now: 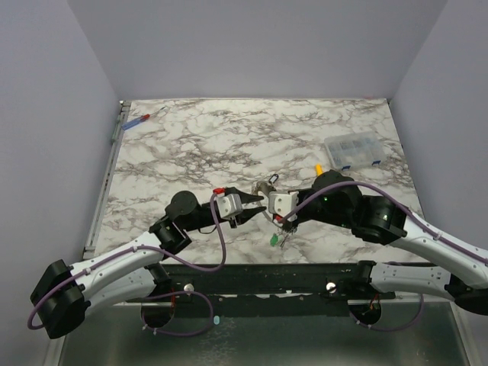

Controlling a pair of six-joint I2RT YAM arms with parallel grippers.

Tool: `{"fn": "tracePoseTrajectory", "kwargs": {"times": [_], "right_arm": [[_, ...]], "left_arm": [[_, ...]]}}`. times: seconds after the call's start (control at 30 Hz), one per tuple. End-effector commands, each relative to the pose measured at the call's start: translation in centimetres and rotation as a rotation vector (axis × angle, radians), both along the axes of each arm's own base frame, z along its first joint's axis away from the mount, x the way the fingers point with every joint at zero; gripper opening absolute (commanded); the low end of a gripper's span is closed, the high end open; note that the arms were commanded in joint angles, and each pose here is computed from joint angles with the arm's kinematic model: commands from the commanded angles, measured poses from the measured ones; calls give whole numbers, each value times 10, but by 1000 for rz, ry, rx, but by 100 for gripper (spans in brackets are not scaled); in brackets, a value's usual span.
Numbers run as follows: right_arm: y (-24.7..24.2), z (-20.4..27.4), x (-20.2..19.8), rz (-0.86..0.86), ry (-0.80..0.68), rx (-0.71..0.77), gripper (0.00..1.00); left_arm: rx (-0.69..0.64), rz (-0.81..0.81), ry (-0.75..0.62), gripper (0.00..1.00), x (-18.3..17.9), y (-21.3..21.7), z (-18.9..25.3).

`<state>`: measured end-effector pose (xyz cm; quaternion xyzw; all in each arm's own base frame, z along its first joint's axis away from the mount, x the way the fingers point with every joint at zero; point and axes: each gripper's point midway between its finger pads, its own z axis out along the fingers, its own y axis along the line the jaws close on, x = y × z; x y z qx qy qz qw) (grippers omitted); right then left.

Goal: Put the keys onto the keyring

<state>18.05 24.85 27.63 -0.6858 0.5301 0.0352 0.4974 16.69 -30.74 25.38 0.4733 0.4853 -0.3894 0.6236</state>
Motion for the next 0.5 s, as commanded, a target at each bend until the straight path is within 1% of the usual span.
{"fn": "tracePoseTrajectory", "kwargs": {"times": [0.0,0.23,0.47], "right_arm": [[16,23,-7,68,-25,100,1],[19,20,-6,73,-22,94,1],[20,20,-7,85,-22,94,1]], "left_arm": [[-116,-66,-34,34,-12,-5,31],[-120,-97,-38,33,-16,-15,38],[-104,-107,-43,29,-17,-25,35]]}}
